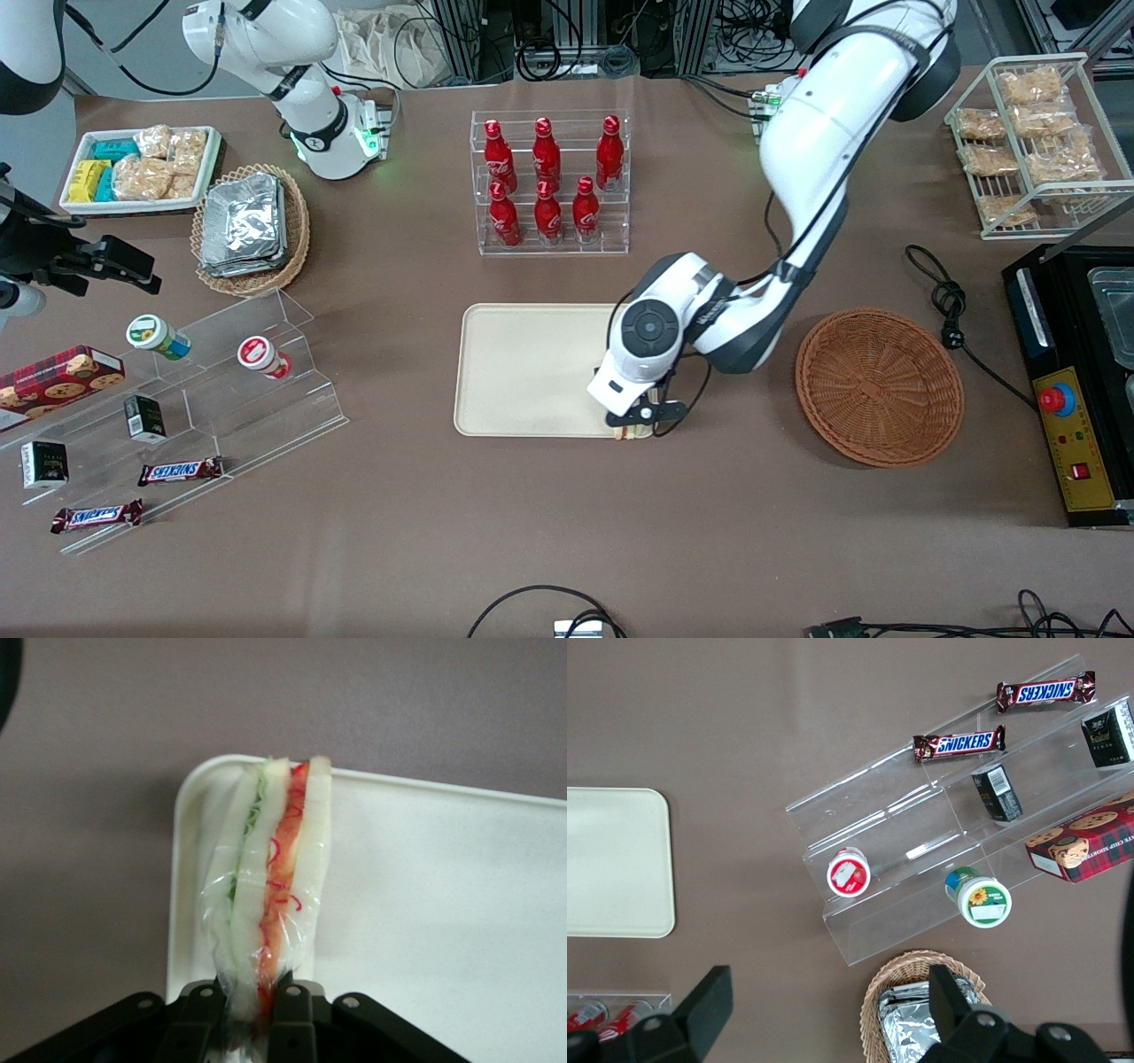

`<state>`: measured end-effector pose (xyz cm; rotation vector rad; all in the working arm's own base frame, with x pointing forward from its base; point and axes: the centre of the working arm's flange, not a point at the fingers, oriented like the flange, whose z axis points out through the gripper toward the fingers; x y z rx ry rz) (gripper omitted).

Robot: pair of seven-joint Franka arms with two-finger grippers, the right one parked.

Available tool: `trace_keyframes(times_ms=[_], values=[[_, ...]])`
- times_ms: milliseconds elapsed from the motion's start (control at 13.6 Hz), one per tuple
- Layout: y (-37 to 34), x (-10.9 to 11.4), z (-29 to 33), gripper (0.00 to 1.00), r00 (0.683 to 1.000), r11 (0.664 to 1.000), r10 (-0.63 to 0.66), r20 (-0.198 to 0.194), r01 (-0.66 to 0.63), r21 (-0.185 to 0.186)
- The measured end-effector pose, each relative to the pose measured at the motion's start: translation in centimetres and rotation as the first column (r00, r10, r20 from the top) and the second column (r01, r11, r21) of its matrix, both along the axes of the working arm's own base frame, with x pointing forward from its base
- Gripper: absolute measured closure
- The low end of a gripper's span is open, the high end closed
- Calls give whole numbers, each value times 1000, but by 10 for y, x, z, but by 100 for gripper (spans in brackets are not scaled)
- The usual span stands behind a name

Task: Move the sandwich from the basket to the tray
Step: 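Lower the sandwich onto the tray and open the left gripper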

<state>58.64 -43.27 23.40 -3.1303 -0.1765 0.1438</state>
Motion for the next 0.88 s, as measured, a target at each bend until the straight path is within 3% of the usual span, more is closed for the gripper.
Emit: trace_keyframes(times_ms=[147, 221, 442, 737, 884], values=[[-1, 3, 4, 81, 1000, 1000, 3, 9, -3, -3], [0, 4, 5, 75, 1000, 1000, 4, 14, -4, -1], [0, 8, 14, 45, 1000, 1000, 6, 25, -6, -5], [7, 1, 80, 3, 999, 999, -1, 34, 0, 46], [22, -10, 118, 0, 998, 998, -2, 61, -2, 71]])
